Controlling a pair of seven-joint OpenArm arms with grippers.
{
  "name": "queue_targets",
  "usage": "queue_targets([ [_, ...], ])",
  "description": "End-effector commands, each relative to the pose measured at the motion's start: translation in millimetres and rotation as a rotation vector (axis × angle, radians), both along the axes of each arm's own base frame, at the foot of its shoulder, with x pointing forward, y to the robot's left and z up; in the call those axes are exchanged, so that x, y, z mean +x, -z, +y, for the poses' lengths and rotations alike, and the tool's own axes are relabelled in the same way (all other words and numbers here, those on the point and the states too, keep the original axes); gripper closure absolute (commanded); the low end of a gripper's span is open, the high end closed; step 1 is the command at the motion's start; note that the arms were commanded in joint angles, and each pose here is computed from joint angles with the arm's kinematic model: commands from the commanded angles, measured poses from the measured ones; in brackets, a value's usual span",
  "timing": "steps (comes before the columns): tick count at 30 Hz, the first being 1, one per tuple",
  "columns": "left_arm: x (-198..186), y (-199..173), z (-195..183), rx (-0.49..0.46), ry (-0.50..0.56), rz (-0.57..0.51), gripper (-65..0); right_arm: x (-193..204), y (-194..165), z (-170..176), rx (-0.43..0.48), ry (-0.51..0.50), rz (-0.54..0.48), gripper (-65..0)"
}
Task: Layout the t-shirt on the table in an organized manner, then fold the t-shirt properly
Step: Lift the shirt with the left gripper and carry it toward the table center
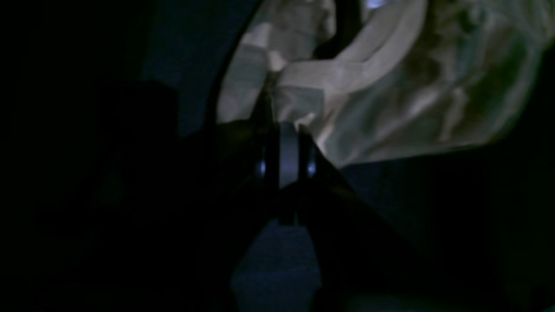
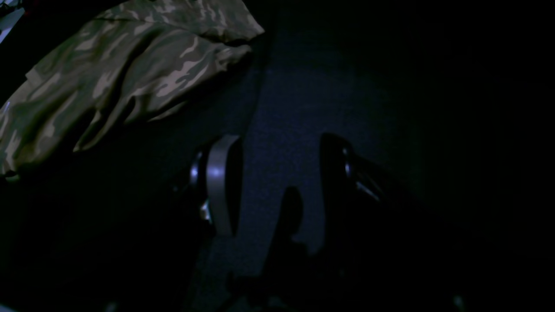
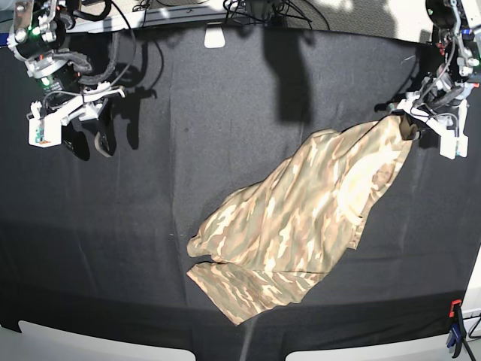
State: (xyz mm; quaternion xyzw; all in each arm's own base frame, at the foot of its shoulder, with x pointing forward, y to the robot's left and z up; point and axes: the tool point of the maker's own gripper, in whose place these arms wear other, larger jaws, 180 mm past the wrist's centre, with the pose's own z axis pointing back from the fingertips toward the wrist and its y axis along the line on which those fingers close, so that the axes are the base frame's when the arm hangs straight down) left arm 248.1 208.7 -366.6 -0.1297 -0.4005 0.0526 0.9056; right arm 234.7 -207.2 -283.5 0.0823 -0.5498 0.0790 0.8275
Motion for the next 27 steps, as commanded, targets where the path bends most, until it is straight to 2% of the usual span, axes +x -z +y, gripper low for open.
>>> queue_targets([
  [1, 7.8, -13.6, -0.7, -0.010, 0.009, -0.058, 0.0, 4.1, -13.2, 0.5, 0.001, -0.010, -0.049, -28.0],
  [6, 12.5, -33.4, -29.2, -0.163, 0.088, -0.151, 0.0, 4.1, -13.2, 0.5, 0.001, -0.010, -0.049, -28.0],
  [10, 11.2, -67.1, -71.5, -0.336, 0.239, -0.316, 0.0, 4.1, -13.2, 0.5, 0.000, -0.010, -0.048, -28.0],
  [12, 9.0, -77.5, -87.9, -0.400, 0.277, -0.370, 0.0, 4.1, -13.2, 0.5, 0.000, -0.010, -0.048, -28.0],
  [16, 6.9, -78.8, -122.5, -0.491, 0.307, -0.372, 0.0, 4.1, -13.2, 0.5, 0.000, -0.010, -0.048, -28.0],
  [20, -0.9, -82.8, -175.6, -0.584, 0.418, -0.352, 0.0, 5.0, -13.7, 0.1, -0.004, -0.009, -0.051, -28.0],
  [27, -8.7, -98.6, -263.0, -0.594, 0.661, -0.361, 0.0, 15.4, -21.8, -0.5, -0.013, -0.009, -0.082, -28.0],
])
